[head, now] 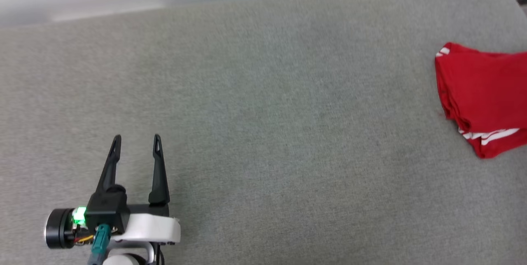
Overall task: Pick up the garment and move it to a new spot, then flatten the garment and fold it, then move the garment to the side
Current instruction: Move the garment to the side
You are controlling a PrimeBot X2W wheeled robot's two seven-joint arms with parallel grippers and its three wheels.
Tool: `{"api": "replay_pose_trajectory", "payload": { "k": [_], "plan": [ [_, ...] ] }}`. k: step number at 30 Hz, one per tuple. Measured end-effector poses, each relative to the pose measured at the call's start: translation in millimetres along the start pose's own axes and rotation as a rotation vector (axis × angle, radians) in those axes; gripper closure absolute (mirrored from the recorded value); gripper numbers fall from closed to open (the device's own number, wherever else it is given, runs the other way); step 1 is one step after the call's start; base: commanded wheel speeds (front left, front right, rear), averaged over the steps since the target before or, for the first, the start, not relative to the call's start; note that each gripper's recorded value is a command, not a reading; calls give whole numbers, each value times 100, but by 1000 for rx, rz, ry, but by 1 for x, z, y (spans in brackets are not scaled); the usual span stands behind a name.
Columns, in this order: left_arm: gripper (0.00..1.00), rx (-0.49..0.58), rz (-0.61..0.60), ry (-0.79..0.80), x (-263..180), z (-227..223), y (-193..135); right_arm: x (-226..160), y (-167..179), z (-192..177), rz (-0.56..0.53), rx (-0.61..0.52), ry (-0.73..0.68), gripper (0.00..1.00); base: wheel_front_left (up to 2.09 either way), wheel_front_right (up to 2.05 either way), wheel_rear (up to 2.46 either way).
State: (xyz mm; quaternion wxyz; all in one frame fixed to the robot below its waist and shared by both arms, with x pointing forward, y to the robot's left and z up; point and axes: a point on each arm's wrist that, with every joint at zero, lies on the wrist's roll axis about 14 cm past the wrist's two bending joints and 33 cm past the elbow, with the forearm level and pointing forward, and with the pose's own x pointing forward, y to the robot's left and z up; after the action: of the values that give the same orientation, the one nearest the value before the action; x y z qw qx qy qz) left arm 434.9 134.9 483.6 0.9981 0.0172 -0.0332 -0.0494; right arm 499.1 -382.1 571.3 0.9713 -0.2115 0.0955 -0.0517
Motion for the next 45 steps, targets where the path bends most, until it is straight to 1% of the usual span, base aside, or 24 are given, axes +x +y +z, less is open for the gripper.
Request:
{"api": "replay_pose_trajectory", "payload": {
  "k": [4,8,13,17,22,27,30,37,45],
  "plan": [
    [0,9,34,-20,-18,14,9,-13,28,43,34,56,-204,0,0,0,0],
    [0,15,70,-38,-37,26,19,-31,61,73,79,109,-376,0,0,0,0],
    [0,25,119,-56,-60,37,32,-54,103,97,128,198,-514,0,0,0,0],
    [0,30,161,-68,-77,44,42,-75,136,110,169,270,-580,0,0,0,0],
    [0,36,199,-86,-93,51,52,-102,176,110,227,347,-597,0,0,0,0],
    [0,39,220,-100,-105,56,58,-121,199,93,260,406,-553,0,0,0,0],
    [0,38,221,-101,-109,56,58,-130,203,79,250,432,-517,0,0,0,0],
    [0,17,188,-95,-109,53,49,-150,201,37,200,478,-416,0,0,0,0],
    [0,-1,159,-81,-112,48,42,-170,192,20,159,494,-384,0,0,0,0]
  ]
}}
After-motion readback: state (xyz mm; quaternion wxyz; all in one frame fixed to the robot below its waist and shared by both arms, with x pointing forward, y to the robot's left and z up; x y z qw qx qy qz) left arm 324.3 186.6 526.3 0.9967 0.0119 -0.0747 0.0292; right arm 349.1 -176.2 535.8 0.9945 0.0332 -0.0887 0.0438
